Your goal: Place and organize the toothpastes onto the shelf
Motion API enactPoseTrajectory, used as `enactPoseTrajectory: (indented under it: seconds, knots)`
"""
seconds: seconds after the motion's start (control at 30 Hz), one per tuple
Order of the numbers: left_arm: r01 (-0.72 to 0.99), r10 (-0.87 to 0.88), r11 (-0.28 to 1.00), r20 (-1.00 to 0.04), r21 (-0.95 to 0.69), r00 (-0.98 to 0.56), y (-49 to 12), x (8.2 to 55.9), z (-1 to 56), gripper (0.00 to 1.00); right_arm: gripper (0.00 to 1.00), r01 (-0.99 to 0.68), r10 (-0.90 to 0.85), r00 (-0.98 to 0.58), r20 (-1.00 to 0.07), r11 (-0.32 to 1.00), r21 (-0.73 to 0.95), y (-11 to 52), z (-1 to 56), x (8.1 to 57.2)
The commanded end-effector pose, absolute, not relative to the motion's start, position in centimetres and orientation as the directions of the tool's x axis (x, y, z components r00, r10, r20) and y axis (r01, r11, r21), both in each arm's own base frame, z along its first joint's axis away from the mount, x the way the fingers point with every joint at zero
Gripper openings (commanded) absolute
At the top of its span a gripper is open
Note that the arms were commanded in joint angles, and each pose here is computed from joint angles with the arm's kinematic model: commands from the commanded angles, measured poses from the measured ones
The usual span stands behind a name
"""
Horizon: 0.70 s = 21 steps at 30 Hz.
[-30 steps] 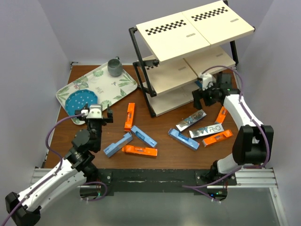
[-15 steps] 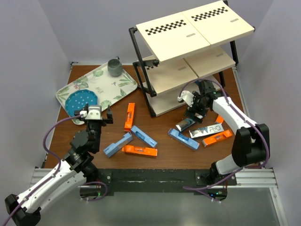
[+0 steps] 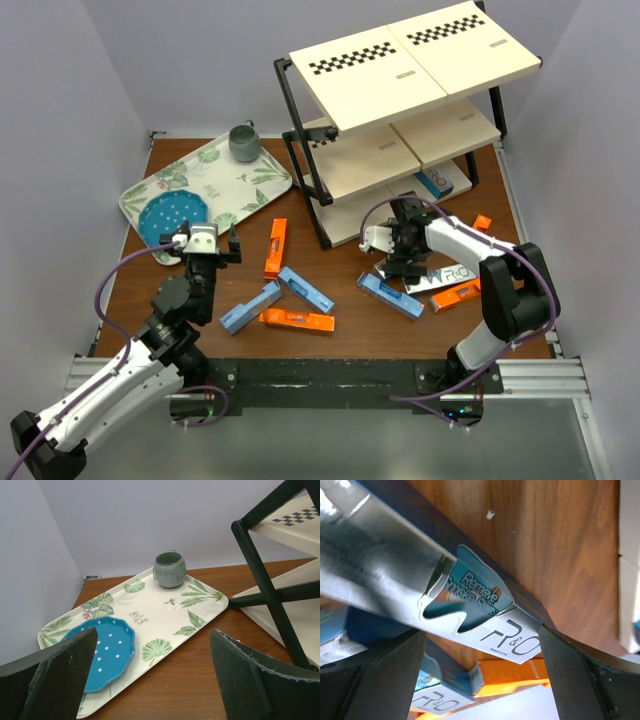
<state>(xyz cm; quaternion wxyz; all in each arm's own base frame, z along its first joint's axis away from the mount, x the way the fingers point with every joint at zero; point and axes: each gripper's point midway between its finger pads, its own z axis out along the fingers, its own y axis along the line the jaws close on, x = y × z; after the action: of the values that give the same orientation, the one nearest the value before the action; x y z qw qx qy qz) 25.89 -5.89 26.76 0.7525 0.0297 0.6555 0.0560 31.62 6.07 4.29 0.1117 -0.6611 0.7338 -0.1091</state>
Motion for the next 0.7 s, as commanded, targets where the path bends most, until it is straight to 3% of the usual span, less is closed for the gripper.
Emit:
enactPoseTrajectory:
  seconds: [0.0, 0.37, 0.67]
  knots:
    - [-0.045, 0.097, 0.995, -0.982, 0.091, 0.165, -5.9, 25.9, 28.0, 0.99, 0.98, -0.908, -0.998, -0.054, 0.034, 0.035, -0.418, 5.7, 5.2, 34.0]
    - [-0.038, 0.106, 0.994, -0.982, 0.101, 0.156, -6.1, 26.1, 27.7, 0.99, 0.99, -0.882, -0.999, 0.012, 0.04, -0.029, -0.47, 7.1, 6.3, 35.9]
    - [-0.038, 0.105, 0.994, -0.981, 0.1, 0.161, -6.1, 26.0, 27.8, 0.99, 0.97, -0.944, -1.0, 0.023, 0.014, -0.026, -0.328, 7.8, 3.5, 34.1]
